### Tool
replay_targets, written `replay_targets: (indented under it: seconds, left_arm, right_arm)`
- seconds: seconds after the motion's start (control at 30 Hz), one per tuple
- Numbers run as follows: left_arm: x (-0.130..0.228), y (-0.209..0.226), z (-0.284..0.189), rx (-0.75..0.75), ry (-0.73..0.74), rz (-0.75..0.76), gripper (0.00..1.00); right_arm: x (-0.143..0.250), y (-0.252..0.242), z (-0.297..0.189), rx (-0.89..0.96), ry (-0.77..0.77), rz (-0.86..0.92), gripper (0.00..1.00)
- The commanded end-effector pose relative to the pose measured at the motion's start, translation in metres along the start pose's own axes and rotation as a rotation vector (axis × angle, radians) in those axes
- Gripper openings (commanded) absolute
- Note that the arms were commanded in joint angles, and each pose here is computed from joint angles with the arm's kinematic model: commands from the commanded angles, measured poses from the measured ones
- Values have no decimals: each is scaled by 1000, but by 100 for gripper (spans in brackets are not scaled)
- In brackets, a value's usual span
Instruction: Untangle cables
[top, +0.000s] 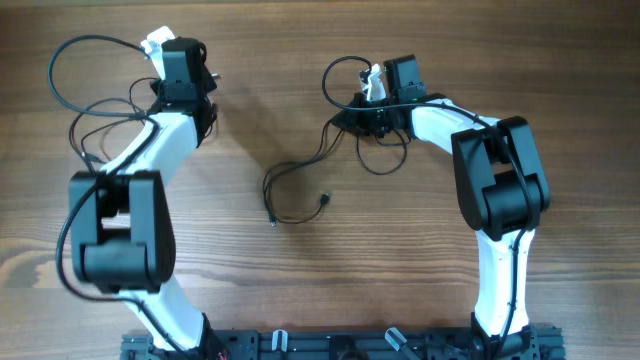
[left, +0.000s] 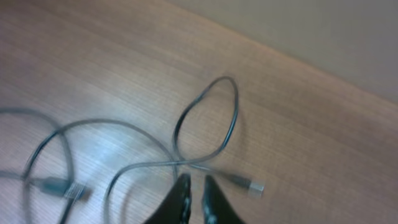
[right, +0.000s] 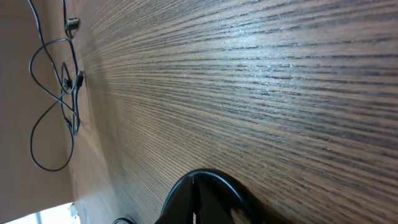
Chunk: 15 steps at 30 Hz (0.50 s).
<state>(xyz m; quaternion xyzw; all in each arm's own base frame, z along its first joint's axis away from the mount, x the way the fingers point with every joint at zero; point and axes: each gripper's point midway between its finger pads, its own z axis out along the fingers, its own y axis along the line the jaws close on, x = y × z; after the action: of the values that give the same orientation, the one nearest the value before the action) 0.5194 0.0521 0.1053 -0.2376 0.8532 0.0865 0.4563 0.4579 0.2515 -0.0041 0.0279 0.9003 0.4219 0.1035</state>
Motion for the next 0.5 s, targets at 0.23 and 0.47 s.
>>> replay_targets:
  seconds: [0.23, 0.47]
  left_arm:
    - [126, 13, -74, 88, 642, 163, 4]
    - [158, 35, -91, 33, 776, 194, 4]
  right_arm:
    - [17, -49, 18, 131, 17, 54, 4]
    - [17, -49, 18, 131, 18, 54, 4]
